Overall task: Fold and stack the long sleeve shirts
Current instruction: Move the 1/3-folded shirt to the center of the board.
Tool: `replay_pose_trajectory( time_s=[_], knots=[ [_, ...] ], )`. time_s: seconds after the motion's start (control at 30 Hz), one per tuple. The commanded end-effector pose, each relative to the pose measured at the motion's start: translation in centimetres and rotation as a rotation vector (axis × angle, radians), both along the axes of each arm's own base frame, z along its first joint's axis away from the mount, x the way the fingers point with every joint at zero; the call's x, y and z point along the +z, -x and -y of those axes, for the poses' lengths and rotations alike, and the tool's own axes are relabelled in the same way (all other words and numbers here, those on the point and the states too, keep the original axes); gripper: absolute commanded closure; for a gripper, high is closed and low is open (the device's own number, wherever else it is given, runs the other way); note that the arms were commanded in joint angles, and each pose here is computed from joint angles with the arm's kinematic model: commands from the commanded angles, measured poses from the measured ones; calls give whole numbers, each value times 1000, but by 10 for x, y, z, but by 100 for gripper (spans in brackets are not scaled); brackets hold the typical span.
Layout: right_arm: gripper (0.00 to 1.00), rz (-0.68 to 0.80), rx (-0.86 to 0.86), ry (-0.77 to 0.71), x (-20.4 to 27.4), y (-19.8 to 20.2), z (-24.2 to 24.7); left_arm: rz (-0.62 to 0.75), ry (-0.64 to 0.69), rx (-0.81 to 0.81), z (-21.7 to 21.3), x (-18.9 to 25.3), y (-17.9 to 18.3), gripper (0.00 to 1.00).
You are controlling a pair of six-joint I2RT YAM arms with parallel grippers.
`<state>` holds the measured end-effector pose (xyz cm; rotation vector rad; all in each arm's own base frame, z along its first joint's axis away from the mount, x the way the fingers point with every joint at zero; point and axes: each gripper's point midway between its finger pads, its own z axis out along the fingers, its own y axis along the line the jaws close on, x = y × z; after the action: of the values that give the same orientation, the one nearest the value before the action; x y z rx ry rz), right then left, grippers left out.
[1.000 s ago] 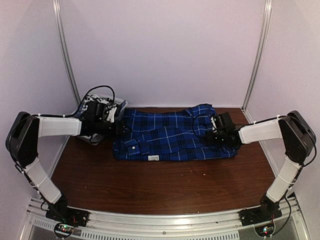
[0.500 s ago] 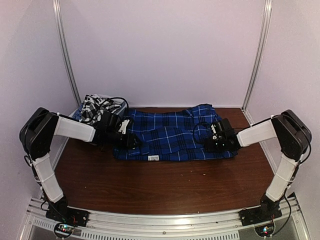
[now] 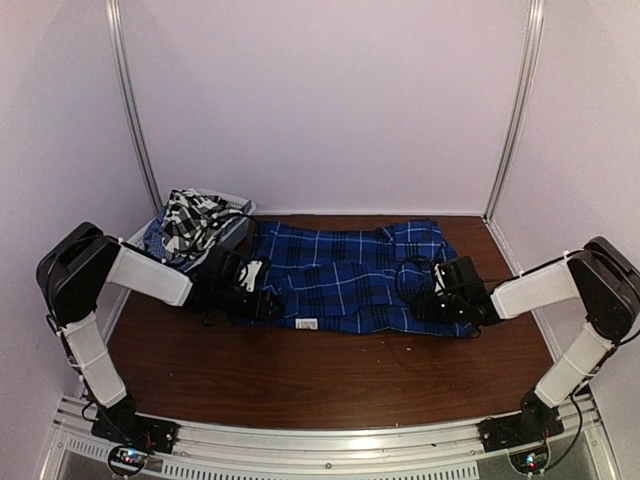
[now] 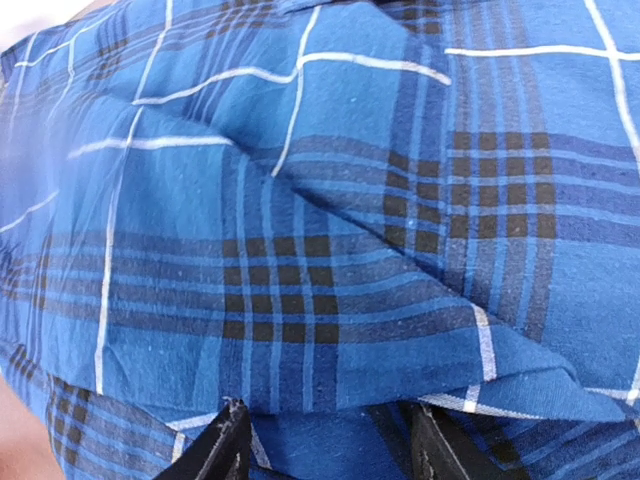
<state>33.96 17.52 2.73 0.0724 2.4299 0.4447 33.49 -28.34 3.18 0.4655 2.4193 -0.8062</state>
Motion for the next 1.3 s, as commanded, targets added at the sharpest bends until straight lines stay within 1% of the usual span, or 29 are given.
replay_pose_trajectory(
  time_s=[0.0, 0.1, 0.2, 0.43, 0.6, 0.77, 0.83, 0.93, 0.97, 1.03, 1.07, 1.17, 1.2, 1.27],
  knots=[
    [45, -211, -27, 6, -38, 65, 8, -126, -121, 40, -21, -36, 47, 47],
    [45, -209, -68, 29, -38, 77, 17, -140, -163, 74, -34, -41, 64, 47],
    [45, -221, -90, 70, -39, 91, 26, -163, -174, 90, -43, -45, 84, 47],
    [45, -226, -89, 57, -39, 124, 28, -188, -198, 122, -62, -50, 126, 47],
    [46, -222, -91, 41, -34, 142, 27, -184, -230, 138, -62, -50, 155, 47],
    [44, -128, -90, 30, 3, 133, 22, -139, -222, 182, -62, -35, 159, 45],
    [42, -57, -96, 26, 29, 122, 21, -95, -224, 212, -64, -23, 150, 44],
    [36, 53, -111, 80, 66, 102, 25, 4, -240, 266, -67, 4, 130, 41],
    [33, 81, -115, 107, 76, 96, 28, 37, -238, 283, -67, 15, 123, 39],
    [28, 117, -128, 163, 92, 80, 35, 102, -231, 308, -66, 37, 111, 30],
    [26, 140, -123, 186, 101, 71, 36, 129, -228, 324, -66, 47, 106, 22],
    [22, 163, -141, 241, 111, 46, 46, 206, -218, 356, -66, 72, 94, 5],
    [21, 167, -147, 249, 112, 37, 50, 230, -214, 366, -66, 80, 89, 3],
    [20, 167, -142, 229, 113, 21, 55, 274, -206, 380, -64, 96, 82, 2]
  ],
)
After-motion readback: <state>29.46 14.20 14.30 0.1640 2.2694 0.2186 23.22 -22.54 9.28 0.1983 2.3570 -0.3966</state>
